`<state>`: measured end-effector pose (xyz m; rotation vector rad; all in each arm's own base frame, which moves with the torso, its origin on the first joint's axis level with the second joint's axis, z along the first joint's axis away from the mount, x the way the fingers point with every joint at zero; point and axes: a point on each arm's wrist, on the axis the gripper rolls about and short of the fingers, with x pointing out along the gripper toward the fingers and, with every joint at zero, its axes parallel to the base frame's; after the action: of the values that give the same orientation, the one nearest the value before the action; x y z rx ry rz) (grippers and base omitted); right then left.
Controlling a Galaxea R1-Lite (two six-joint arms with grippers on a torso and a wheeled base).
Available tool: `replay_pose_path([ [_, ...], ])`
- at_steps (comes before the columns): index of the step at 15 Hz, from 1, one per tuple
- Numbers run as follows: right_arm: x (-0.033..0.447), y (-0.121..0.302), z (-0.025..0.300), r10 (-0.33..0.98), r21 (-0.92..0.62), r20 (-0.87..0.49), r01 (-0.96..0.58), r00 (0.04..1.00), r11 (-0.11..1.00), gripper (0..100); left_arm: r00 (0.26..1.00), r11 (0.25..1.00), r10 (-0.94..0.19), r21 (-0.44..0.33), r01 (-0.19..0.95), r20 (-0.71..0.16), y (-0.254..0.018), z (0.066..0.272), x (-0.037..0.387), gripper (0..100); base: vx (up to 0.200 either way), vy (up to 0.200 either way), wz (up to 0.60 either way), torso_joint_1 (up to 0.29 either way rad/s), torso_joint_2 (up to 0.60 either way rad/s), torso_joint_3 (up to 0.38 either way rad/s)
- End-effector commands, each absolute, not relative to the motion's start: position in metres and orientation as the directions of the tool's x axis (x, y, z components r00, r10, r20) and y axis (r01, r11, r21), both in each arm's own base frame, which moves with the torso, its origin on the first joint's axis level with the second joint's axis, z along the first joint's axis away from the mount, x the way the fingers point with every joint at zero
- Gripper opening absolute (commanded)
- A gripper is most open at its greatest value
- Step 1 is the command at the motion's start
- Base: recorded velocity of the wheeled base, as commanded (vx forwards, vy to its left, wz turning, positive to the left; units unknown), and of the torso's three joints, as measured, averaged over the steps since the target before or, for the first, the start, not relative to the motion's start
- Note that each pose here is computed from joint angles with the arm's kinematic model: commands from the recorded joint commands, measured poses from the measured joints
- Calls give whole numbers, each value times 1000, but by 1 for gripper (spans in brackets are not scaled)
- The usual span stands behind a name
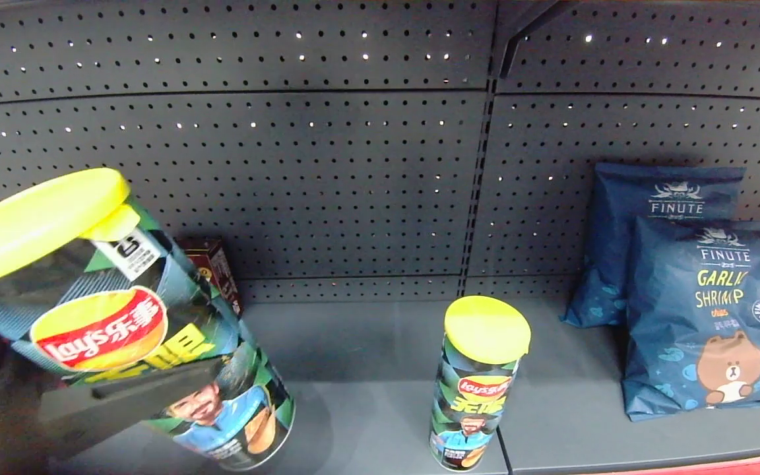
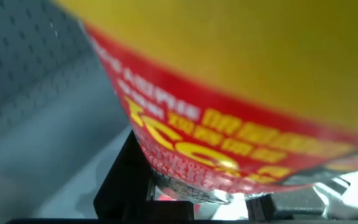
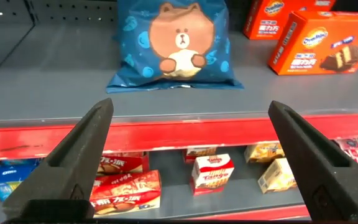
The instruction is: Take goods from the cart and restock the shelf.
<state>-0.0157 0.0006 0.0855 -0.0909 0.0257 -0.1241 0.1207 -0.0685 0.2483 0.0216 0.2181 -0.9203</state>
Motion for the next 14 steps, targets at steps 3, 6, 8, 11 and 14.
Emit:
replay_pose_path([
  [3, -15, 0, 86, -127, -97, -25, 124, 992, 987, 100, 542, 567, -816, -96, 818, -199, -107, 242, 201, 0, 0, 0, 0, 0, 0, 0],
  [6, -15, 0, 86, -125, -126, -23, 122, 992, 985, 100, 503, 537, -834, -127, 834, -226, -117, 235, 227, 0, 0, 0, 0, 0, 0, 0],
  [8, -15, 0, 86, -125, -151, -23, 121, 992, 981, 100, 510, 550, -822, -121, 827, -252, -124, 224, 247, 0, 0, 0, 0, 0, 0, 0],
  [11, -15, 0, 86, -127, -152, -23, 122, 992, 981, 100, 532, 569, -800, -72, 819, -278, -122, 209, 276, 0, 0, 0, 0, 0, 0, 0],
  [14, -15, 0, 85, -128, -149, -25, 123, 991, 981, 100, 508, 533, -818, -23, 846, -268, -129, 189, 322, 0, 0, 0, 0, 0, 0, 0],
])
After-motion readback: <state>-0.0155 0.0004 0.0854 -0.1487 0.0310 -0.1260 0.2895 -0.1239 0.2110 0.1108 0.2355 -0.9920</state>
